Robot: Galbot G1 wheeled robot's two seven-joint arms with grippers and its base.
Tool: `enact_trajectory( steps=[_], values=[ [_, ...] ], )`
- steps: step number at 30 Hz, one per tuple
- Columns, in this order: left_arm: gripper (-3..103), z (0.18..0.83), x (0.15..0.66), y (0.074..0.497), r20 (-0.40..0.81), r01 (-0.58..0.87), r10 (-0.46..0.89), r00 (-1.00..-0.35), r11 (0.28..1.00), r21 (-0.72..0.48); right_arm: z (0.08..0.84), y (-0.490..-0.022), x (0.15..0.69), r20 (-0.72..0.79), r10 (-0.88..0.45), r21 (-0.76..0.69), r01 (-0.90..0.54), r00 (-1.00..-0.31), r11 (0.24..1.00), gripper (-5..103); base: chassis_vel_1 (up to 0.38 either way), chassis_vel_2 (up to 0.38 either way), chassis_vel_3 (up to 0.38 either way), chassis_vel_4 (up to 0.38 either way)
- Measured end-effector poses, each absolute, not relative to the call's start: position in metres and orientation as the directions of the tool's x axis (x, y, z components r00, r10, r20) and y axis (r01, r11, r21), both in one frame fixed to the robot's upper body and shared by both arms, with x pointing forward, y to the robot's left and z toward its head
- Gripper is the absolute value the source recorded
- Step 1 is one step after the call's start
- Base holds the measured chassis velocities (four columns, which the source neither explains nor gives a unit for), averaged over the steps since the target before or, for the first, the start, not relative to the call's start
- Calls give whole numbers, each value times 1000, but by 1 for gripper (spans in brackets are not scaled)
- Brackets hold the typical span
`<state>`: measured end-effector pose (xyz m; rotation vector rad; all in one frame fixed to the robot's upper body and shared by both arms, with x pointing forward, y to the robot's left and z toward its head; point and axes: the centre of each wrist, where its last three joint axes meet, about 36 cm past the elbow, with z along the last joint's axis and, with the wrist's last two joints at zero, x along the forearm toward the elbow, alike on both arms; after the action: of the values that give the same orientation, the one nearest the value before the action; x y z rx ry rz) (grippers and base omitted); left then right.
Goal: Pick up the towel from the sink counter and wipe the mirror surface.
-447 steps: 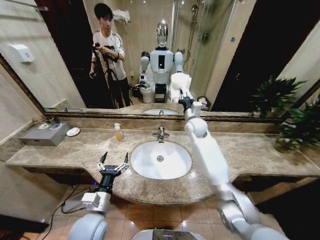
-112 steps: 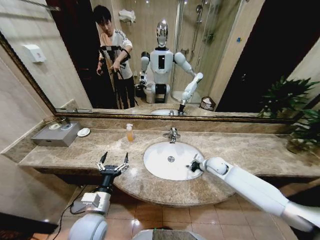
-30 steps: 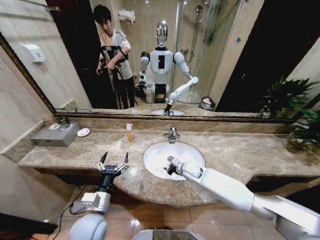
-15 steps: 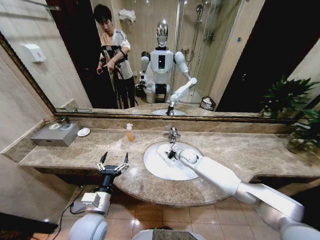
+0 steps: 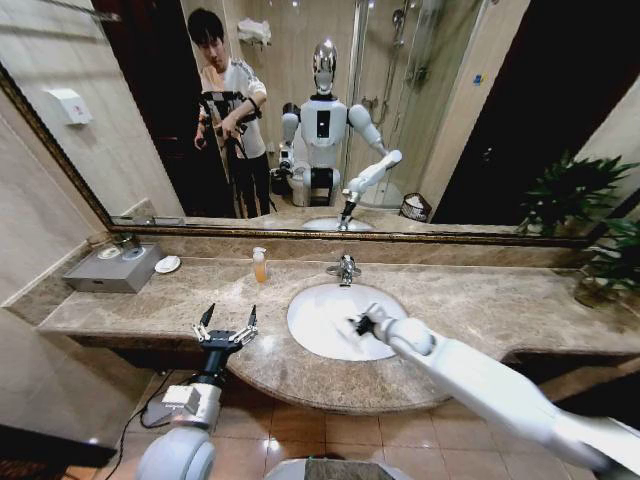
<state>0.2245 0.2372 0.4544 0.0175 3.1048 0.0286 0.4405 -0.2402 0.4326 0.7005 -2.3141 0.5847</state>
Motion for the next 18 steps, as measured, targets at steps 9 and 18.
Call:
enact_trajectory(
  steps=[9, 18],
  values=[
    [100, 454, 225, 237, -37, 11, 12, -999, 1000, 19, 481, -266, 402, 595, -250, -202, -443, -764, 873, 13, 0, 0, 0, 0],
    [100, 454, 225, 237, -36, 11, 12, -999, 1000, 19, 535, -365, 438, 541, -72, -208, -217, -838, 954, 13, 0, 0, 0, 0]
  ],
)
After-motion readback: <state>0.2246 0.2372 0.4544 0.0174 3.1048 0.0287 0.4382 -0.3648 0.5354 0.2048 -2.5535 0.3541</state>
